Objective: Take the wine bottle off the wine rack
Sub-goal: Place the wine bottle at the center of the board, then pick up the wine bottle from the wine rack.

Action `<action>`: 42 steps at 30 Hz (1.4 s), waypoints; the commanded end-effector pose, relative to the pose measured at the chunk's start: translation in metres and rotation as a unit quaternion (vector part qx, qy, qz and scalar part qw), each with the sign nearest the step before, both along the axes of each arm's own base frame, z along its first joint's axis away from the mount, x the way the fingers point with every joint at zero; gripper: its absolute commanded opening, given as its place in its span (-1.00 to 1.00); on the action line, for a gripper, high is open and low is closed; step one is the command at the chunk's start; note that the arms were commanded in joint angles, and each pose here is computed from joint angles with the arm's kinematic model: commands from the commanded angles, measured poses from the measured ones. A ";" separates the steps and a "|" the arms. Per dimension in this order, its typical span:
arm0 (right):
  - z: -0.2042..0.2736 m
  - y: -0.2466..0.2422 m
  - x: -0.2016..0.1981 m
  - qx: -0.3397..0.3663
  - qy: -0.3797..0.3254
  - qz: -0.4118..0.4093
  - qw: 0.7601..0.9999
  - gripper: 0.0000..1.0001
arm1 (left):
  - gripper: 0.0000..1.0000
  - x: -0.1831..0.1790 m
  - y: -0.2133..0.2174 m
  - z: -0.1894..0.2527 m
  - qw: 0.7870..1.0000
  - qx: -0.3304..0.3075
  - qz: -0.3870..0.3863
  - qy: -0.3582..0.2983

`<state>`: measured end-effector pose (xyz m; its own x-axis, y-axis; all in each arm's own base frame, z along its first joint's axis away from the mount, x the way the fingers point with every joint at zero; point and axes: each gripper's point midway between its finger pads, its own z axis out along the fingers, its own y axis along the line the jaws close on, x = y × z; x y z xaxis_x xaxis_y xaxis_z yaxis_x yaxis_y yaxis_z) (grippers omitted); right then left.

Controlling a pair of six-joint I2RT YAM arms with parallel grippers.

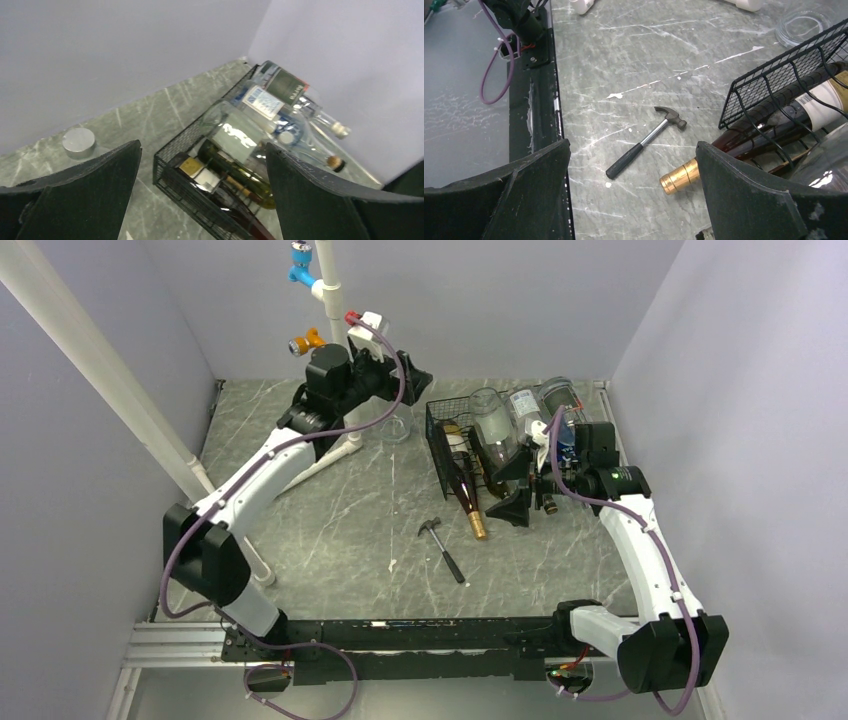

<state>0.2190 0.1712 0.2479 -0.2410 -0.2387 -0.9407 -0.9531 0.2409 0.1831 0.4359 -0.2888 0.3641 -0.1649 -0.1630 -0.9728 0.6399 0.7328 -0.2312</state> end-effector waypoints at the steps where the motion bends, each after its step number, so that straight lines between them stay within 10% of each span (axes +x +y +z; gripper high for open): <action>1: 0.005 -0.005 0.005 -0.001 -0.034 -0.003 0.999 0.99 | 0.99 -0.035 -0.001 0.024 0.999 -0.026 -0.042 0.013; 22: 0.018 -0.055 0.061 -0.116 -0.018 -0.168 0.979 1.00 | 0.99 -0.111 0.032 -0.025 0.996 0.035 -0.084 -0.019; 42: 0.024 -0.081 0.084 -0.018 0.077 -0.245 0.966 0.99 | 0.99 -0.114 0.025 -0.037 0.993 0.039 -0.108 -0.015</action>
<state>0.2955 0.0884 0.2622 -0.4518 -0.1652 -0.8767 -0.6806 0.6992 0.2190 0.3256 -0.2573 0.3174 -0.2020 -0.0401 -0.9786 0.7536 0.6317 -0.1815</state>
